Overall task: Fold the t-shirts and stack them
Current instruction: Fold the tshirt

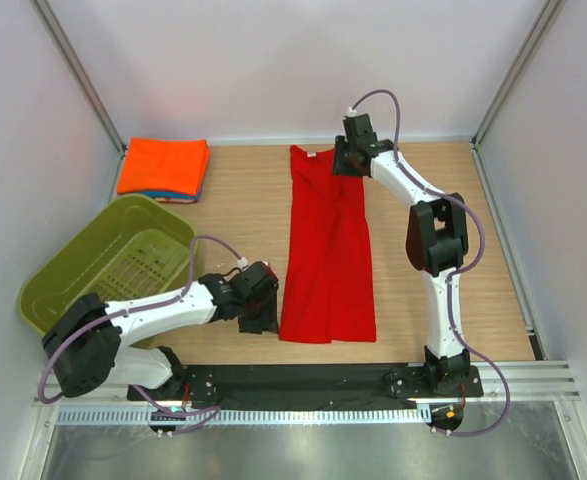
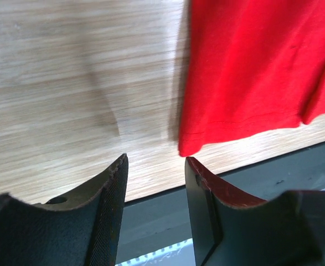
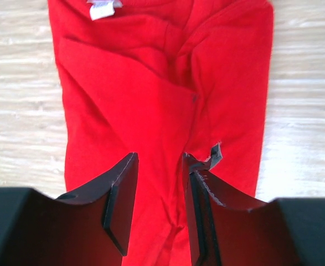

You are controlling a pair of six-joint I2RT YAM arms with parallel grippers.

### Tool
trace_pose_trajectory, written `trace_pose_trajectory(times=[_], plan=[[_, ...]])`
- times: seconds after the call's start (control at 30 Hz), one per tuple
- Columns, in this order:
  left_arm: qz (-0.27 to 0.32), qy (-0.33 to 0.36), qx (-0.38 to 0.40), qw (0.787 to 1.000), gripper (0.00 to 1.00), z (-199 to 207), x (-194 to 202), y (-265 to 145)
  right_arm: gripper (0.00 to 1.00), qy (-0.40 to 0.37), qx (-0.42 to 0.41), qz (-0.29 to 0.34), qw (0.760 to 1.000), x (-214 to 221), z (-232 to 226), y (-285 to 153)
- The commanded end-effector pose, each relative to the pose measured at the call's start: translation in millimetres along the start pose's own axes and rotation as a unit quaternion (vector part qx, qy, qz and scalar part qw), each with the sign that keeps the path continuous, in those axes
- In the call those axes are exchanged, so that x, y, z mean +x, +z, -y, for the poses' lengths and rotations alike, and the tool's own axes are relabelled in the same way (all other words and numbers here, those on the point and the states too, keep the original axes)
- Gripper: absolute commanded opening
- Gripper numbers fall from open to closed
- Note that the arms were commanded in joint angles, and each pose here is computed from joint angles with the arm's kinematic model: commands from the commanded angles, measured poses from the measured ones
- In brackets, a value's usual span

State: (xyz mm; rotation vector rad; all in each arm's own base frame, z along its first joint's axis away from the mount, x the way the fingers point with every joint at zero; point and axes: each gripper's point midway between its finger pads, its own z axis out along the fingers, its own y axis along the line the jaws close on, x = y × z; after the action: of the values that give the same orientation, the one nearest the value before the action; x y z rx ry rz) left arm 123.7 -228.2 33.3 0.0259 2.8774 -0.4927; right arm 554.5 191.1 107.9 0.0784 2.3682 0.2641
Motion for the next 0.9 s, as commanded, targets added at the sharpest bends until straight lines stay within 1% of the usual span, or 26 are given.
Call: trace_pose_trajectory(times=[0.0, 0.2, 0.43, 0.53, 0.8, 0.87], plan=[[0.02, 0.015, 0.01, 1.0, 0.47, 15, -17, -7, 0.44, -0.002, 0.006, 0.025, 1.0, -20, 6, 6], [0.02, 0.022, 0.011, 0.999, 0.46, 21, -21, -8, 0.45, -0.006, 0.003, 0.027, 1.0, -26, 10, 16], [0.026, 0.021, 0.015, 0.999, 0.47, 27, -27, -8, 0.42, -0.012, -0.005, 0.025, 1.0, -27, 11, 24], [0.019, 0.02, 0.012, 1.0, 0.46, 26, -24, -4, 0.41, -0.012, -0.009, 0.024, 1.0, -26, 11, 29], [0.017, 0.025, 0.005, 1.0, 0.46, 25, -26, -3, 0.35, -0.013, -0.022, 0.035, 0.999, -36, 5, 37], [0.014, 0.026, 0.003, 1.0, 0.46, 24, -24, -3, 0.31, -0.013, -0.024, 0.04, 0.999, -40, 3, 37]])
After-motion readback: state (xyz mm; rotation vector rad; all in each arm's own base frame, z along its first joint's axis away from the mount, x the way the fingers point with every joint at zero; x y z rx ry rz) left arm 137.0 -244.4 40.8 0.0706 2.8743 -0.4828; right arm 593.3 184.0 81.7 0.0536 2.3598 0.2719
